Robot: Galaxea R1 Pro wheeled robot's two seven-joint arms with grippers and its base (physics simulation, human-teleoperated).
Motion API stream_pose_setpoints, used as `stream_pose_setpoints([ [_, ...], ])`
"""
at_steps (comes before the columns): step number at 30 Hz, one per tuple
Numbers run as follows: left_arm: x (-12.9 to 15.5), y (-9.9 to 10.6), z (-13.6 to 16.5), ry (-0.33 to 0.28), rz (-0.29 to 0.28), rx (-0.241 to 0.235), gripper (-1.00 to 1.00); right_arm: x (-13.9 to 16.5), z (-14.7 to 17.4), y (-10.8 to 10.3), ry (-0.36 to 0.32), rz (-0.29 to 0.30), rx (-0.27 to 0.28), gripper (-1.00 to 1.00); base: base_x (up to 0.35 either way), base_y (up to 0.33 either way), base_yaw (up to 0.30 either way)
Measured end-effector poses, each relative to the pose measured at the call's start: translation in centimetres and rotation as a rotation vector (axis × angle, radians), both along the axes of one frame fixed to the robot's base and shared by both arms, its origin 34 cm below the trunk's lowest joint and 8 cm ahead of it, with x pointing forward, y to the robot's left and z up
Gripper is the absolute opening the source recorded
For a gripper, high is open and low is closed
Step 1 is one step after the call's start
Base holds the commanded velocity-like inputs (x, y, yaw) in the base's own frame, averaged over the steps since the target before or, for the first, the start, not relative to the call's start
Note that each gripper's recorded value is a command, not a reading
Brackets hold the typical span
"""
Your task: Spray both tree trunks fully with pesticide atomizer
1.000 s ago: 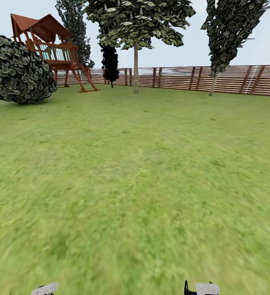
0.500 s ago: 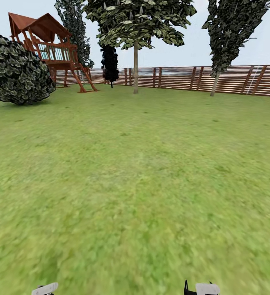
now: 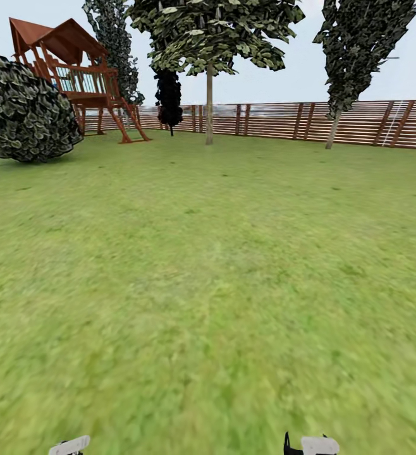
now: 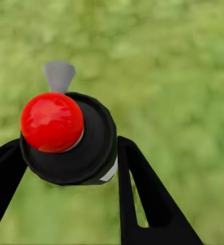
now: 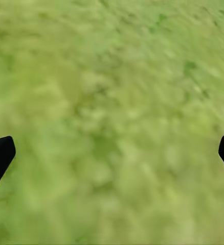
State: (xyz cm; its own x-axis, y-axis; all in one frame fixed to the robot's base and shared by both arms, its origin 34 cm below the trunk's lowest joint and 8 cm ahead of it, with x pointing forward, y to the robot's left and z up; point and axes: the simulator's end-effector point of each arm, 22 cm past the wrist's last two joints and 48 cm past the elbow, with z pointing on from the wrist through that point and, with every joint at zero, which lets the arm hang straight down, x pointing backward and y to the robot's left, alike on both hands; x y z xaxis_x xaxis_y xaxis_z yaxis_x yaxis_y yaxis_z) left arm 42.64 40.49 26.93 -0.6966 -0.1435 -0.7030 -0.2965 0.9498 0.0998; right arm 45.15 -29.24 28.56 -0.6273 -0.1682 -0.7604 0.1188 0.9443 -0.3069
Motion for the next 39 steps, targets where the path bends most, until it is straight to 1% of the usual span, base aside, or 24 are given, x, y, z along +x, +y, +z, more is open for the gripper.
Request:
stream_pose_setpoints([
  [39, 0.0, -0.01, 0.0, 0.0, 0.0, 0.0, -1.0, -0.01, 0.0, 0.0, 0.0, 0.0, 0.0, 1.0, 0.339, 0.0, 0.0],
])
